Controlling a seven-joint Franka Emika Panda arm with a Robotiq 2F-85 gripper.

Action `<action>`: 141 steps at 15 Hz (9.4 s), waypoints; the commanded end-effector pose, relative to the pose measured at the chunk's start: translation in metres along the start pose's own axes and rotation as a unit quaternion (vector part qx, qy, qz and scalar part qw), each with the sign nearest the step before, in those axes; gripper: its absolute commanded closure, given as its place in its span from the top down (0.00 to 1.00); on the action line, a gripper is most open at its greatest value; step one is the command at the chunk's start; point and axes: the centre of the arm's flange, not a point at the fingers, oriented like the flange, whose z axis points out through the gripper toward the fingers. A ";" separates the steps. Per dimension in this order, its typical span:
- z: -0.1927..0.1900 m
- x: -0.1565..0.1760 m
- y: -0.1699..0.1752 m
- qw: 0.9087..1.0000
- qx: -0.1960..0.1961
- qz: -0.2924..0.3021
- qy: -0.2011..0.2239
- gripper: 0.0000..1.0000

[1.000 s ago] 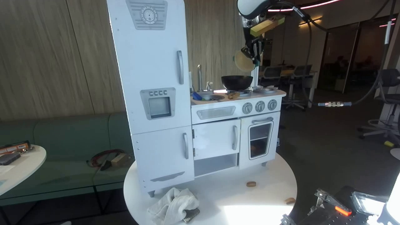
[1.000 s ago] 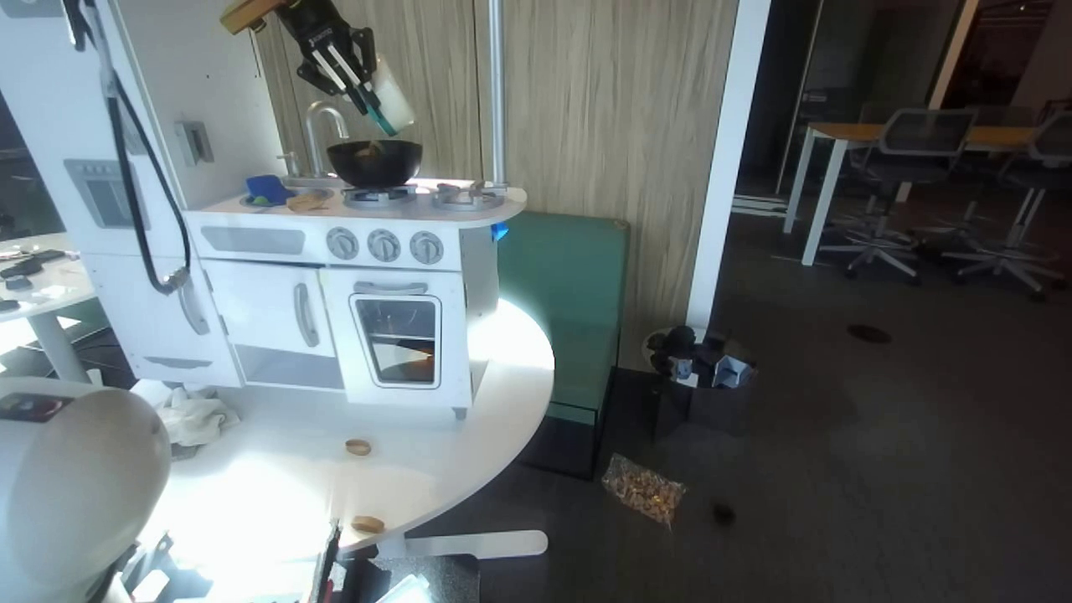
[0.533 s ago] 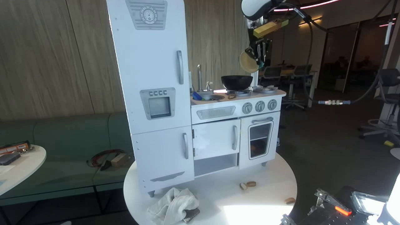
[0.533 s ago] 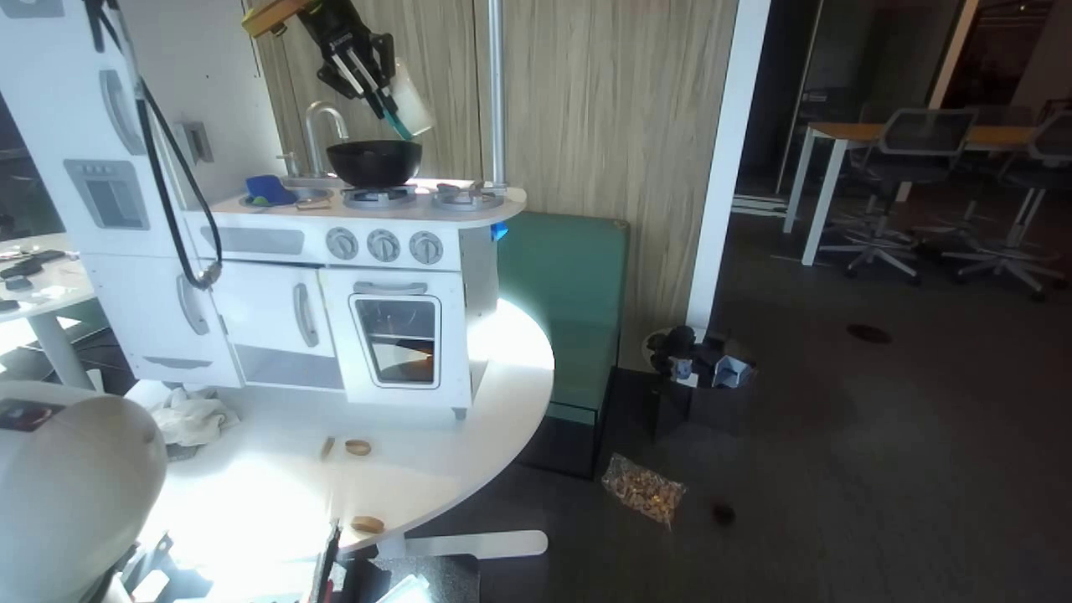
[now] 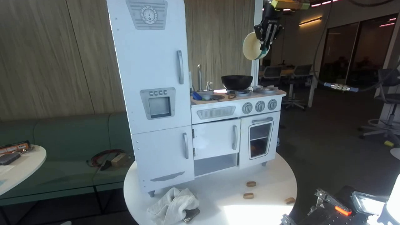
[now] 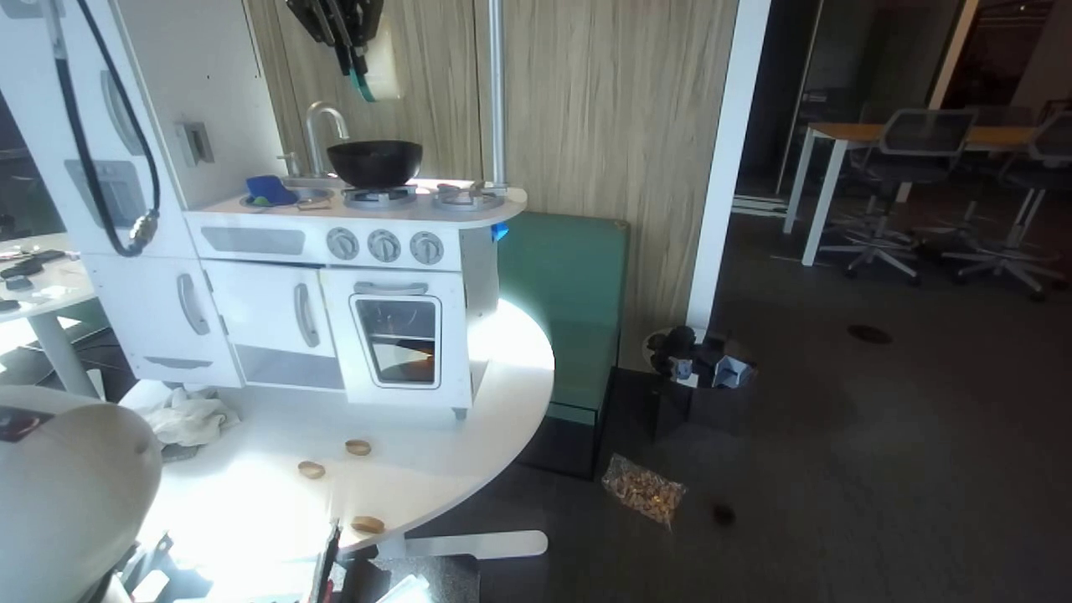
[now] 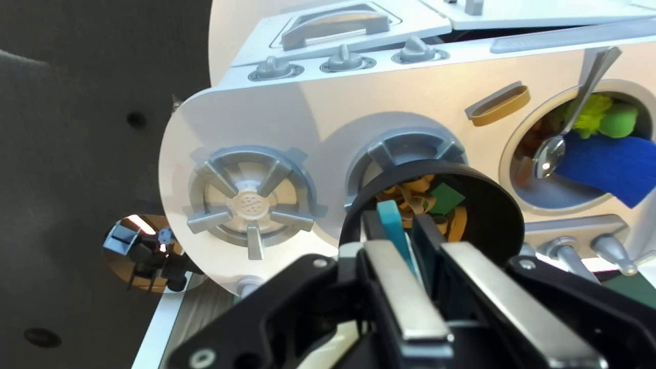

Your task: Pour the contents in the pot into the black bowl then use the spoon to stir it

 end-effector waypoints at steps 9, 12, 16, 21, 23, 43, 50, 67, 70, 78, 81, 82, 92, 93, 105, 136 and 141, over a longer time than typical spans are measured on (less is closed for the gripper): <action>-0.001 -0.007 0.138 0.954 0.289 -0.017 -0.082 0.07; 0.014 0.003 0.153 0.941 0.321 -0.001 -0.108 0.07; 0.037 0.026 0.159 0.939 0.320 0.030 -0.126 0.08; 0.064 0.049 0.184 0.939 0.308 0.078 -0.134 0.08; 0.072 0.055 0.197 0.936 0.311 0.091 -0.137 0.08; 0.171 0.104 0.238 0.897 0.371 0.091 -0.223 0.08; 0.185 0.113 0.241 0.872 0.419 0.084 -0.236 0.08; 0.203 0.109 0.237 0.862 0.413 0.107 -0.275 0.75; 0.186 0.103 0.230 0.867 0.407 0.101 -0.270 0.97; 0.106 0.076 0.157 0.938 0.244 0.042 -0.243 1.00; 0.085 0.068 0.112 0.953 0.180 -0.006 -0.243 1.00; 0.083 0.063 0.094 0.957 0.157 -0.024 -0.244 1.00; 0.109 0.086 -0.008 0.948 -0.020 -0.149 -0.280 1.00; 0.112 0.086 -0.012 0.947 -0.020 -0.150 -0.283 1.00; 0.173 0.036 -0.052 0.932 -0.069 -0.257 -0.245 1.00; 0.212 -0.135 -0.159 0.773 -0.273 -0.540 -0.191 1.00; 0.199 -0.138 -0.204 0.721 -0.285 -0.625 -0.091 1.00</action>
